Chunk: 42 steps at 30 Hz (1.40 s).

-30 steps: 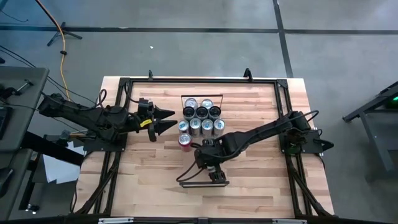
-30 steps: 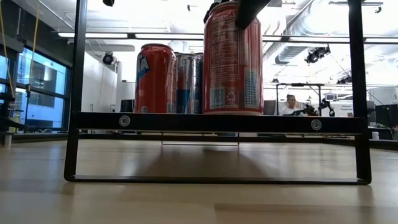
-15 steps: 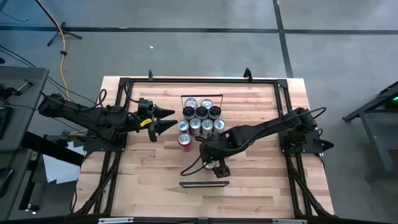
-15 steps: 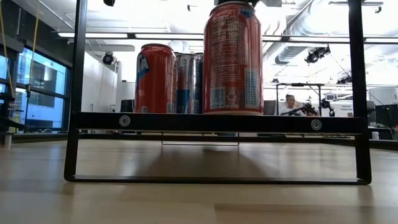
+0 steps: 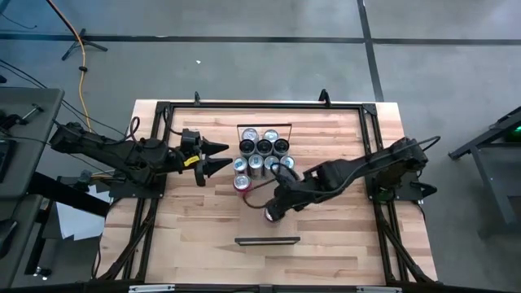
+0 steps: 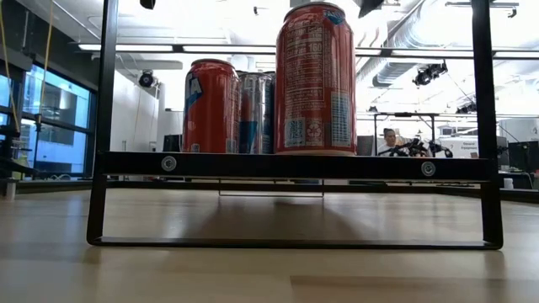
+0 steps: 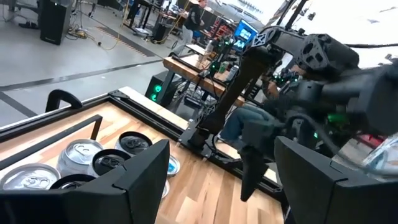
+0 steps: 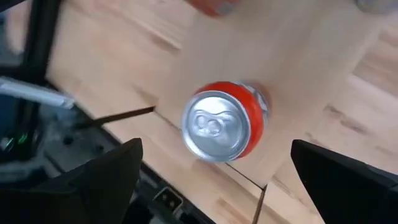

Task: Place canned beverage on shelf
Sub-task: Put the red soda can on the shelf aligned with the other red soda can

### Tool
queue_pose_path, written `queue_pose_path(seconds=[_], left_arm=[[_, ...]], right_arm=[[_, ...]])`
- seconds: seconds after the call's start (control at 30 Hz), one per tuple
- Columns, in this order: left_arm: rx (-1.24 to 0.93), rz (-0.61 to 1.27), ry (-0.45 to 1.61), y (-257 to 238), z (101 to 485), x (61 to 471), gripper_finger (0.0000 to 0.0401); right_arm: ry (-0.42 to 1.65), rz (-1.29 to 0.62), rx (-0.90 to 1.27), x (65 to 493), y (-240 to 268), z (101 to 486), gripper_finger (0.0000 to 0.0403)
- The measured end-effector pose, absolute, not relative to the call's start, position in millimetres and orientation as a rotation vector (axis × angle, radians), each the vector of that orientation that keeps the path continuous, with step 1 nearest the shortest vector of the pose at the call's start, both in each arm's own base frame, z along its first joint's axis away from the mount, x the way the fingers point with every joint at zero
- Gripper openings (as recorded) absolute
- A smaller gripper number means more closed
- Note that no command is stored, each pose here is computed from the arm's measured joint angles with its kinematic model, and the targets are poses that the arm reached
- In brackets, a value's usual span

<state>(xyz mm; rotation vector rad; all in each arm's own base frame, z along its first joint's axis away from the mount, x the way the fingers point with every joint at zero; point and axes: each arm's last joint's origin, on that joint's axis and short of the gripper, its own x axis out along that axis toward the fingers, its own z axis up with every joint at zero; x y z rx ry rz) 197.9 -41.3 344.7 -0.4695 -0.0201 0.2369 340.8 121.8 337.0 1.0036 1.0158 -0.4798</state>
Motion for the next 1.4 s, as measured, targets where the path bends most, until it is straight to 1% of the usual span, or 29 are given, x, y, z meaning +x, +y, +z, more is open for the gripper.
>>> queue_pose_path(seconds=[0.1,0.3,0.43,0.57,0.83,0.93,1.1,1.13,1.3,1.4], left_arm=[[-0.466,0.236,-0.01,-41,344,198,0.0255],[-0.454,0.185,0.039,-43,340,198,0.0255],[-0.455,0.167,0.059,-44,339,198,0.0255],[-0.45,0.148,0.089,-44,336,198,0.0255],[-0.447,0.15,0.104,-44,335,198,0.0255],[-0.446,0.151,0.107,-44,334,198,0.0255],[-0.444,0.158,0.106,-44,334,198,0.0255],[-0.444,0.16,0.106,-44,334,198,0.0255],[-0.439,0.177,0.104,-44,334,197,0.0255],[-0.434,0.208,0.1,-43,334,197,0.0255]], right_arm=[[1.016,-0.575,1.061,349,125,323,0.0397],[1.016,-0.666,1.102,364,129,300,0.0397],[1.022,-0.685,1.127,368,130,293,0.0397],[1.052,-0.702,1.119,373,133,282,0.0397],[1.066,-0.736,1.093,377,134,272,0.0394],[1.075,-0.751,1.079,375,134,271,0.0373],[1.089,-0.759,1.058,373,133,271,0.0301],[1.094,-0.749,1.046,373,133,271,0.0292],[1.134,-0.647,0.925,373,128,274,0.0291],[1.168,-0.508,0.798,373,117,282,0.0291]])
